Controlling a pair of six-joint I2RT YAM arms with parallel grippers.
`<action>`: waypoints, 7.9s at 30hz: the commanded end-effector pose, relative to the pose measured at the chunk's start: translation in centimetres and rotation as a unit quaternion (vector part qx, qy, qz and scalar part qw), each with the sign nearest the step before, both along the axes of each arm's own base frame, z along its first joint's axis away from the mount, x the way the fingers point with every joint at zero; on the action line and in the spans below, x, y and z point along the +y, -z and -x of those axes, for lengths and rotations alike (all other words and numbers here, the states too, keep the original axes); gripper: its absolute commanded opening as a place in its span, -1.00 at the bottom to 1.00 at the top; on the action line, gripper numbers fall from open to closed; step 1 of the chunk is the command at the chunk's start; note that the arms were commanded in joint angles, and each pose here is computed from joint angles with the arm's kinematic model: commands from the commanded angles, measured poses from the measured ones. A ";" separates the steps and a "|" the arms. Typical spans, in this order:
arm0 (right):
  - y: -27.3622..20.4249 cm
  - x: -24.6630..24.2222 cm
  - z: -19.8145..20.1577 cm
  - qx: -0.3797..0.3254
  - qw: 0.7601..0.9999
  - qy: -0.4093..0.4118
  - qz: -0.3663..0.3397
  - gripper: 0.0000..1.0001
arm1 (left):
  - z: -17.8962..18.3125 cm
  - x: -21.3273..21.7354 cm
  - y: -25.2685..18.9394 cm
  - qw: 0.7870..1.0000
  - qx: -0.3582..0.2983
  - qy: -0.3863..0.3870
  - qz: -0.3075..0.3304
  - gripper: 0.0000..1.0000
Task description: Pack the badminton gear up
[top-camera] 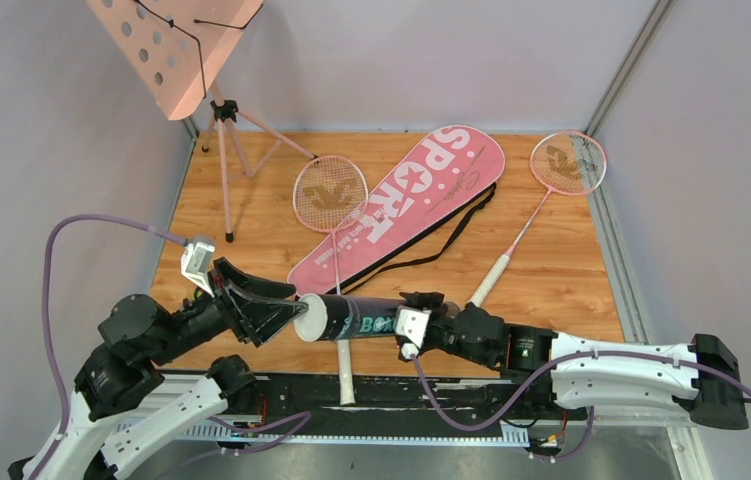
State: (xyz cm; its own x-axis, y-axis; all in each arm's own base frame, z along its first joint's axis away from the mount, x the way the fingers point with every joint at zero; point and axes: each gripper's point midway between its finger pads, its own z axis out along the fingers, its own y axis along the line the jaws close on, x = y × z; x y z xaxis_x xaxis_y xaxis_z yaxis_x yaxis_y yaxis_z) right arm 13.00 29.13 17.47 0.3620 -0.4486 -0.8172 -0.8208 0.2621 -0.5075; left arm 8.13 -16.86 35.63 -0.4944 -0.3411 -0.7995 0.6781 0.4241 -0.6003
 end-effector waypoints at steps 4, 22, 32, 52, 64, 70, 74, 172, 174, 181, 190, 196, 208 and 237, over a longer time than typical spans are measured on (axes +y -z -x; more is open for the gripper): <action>-9.4 2.5 1.9 -0.025 0.983 -0.060 -0.172 -0.54 | 0.7 -0.7 1.4 1.000 0.003 0.027 0.000 0.48; -11.8 3.5 2.0 -0.024 0.970 -0.066 -0.231 -0.57 | -1.4 -3.0 9.0 0.992 0.090 0.025 -0.086 0.20; -6.7 2.4 1.4 0.009 0.984 -0.037 -0.175 -0.56 | -3.0 -2.1 3.9 0.997 0.020 -0.016 -0.072 0.49; -2.2 -0.5 -4.7 0.301 0.906 0.229 -0.191 -0.46 | -10.1 0.9 1.8 0.941 -0.138 -0.139 -0.276 1.00; -3.1 -7.7 -16.0 0.447 0.749 0.400 -0.281 -0.47 | -11.4 3.0 10.2 0.899 -0.123 -0.155 -0.391 1.00; -2.5 -15.0 -19.4 0.468 0.660 0.473 -0.349 -0.46 | -11.7 2.6 10.8 0.895 -0.121 -0.148 -0.403 1.00; -1.6 -18.1 -19.7 0.479 0.594 0.525 -0.376 -0.44 | -11.6 2.2 11.4 0.897 -0.113 -0.138 -0.405 1.00; -3.8 -13.8 -11.6 0.531 0.667 0.336 -0.400 0.04 | -14.2 -4.9 30.0 0.856 0.216 -0.123 -0.453 0.44; -3.2 -13.3 -11.6 0.531 0.671 0.336 -0.393 0.04 | -14.7 -4.6 31.3 0.843 0.228 -0.127 -0.471 0.34; -1.9 -13.0 -11.9 0.537 0.672 0.343 -0.376 0.06 | -16.0 -4.1 32.8 0.830 0.235 -0.138 -0.486 0.05; -1.8 -11.9 -12.5 0.545 0.668 0.342 -0.373 0.04 | -15.4 -4.3 33.5 0.836 0.238 -0.123 -0.479 -0.62; -2.1 -7.9 -12.8 0.567 0.670 0.313 -0.363 0.03 | -14.7 -4.8 31.2 0.859 0.231 -0.112 -0.444 -0.96; 0.6 2.7 -14.9 0.648 0.622 0.259 -0.356 0.04 | -13.4 -6.6 26.9 0.915 0.211 -0.093 -0.331 -1.00; 5.1 10.9 -15.8 0.709 0.589 0.224 -0.318 -0.50 | -12.9 -6.0 24.3 0.940 0.175 -0.106 -0.274 -0.95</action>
